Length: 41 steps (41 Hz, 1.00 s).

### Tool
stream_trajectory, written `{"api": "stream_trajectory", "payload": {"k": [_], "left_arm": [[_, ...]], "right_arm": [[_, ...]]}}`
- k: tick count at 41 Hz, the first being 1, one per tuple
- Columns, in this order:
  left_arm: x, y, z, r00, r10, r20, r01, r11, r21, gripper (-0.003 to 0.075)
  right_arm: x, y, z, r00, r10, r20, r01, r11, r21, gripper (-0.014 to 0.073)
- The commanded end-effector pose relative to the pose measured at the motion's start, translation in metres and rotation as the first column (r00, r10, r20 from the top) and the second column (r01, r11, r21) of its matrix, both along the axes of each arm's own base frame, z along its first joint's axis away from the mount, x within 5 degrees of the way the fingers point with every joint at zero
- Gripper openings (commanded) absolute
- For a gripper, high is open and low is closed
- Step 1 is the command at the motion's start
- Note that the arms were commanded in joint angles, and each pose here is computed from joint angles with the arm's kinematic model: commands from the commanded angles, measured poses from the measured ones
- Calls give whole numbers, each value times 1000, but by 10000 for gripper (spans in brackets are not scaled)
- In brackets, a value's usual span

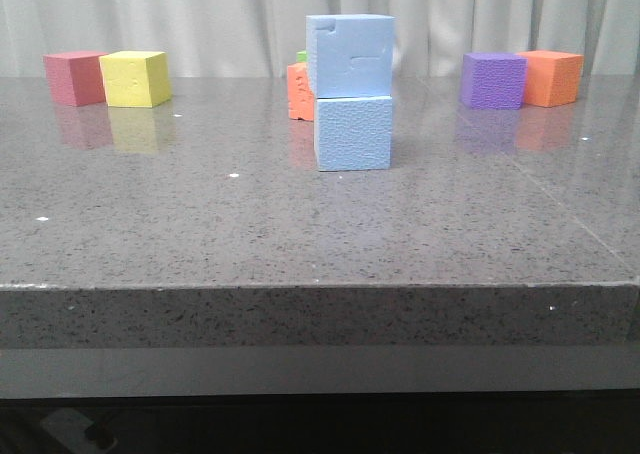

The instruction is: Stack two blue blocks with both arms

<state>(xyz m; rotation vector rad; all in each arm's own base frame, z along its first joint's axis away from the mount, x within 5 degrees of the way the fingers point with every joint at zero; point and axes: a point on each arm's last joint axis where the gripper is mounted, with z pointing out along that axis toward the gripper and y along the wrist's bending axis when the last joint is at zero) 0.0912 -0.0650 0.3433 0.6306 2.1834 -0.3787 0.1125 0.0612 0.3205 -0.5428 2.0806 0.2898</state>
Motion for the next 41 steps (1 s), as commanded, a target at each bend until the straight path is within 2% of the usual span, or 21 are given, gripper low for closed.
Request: {"api": "stream_trajectory", "payload": {"k": [1,8,11,13,14,19,22,28,30,32,36,41], "left_arm": [[2,-2,14,997,6,78,-1,998,-67,-20],[2,-2,13,996,7,84,0,997,-74,-20],[0,4,12,990,32,137,-21,997,-80,-20],[-1,14,12,971,81,226,-69,996,-60,-20],[-2,20,12,951,109,290,-98,994,-53,-20],[-10,41,-5,854,245,460,-229,969,-92,-20],[-19,49,-19,768,316,557,-273,948,-162,-20],[-28,56,-62,634,416,651,-312,909,-277,-20],[-31,57,-77,603,444,663,-312,896,-316,-20],[-32,58,-91,598,480,642,-318,877,-359,-20],[-33,59,-118,623,531,574,-333,844,-421,-20],[-35,59,-133,649,538,539,-345,839,-421,-20]], "right_arm": [[2,0,13,997,-4,77,1,999,38,-128],[2,0,13,997,-4,77,1,999,38,-128],[2,0,13,997,-4,77,1,999,38,-128],[2,0,13,997,-4,77,1,999,38,-128],[2,0,13,997,-4,77,1,999,38,-128],[2,0,13,997,-4,77,1,999,38,-128],[2,0,13,997,-4,77,1,999,38,-128],[2,0,13,997,-4,77,1,999,38,-128],[2,0,13,997,-4,77,1,999,38,-128],[2,0,13,997,-4,77,1,999,38,-128],[2,0,13,997,-4,77,1,999,38,-128],[2,0,13,997,-4,77,1,999,38,-128]]}}
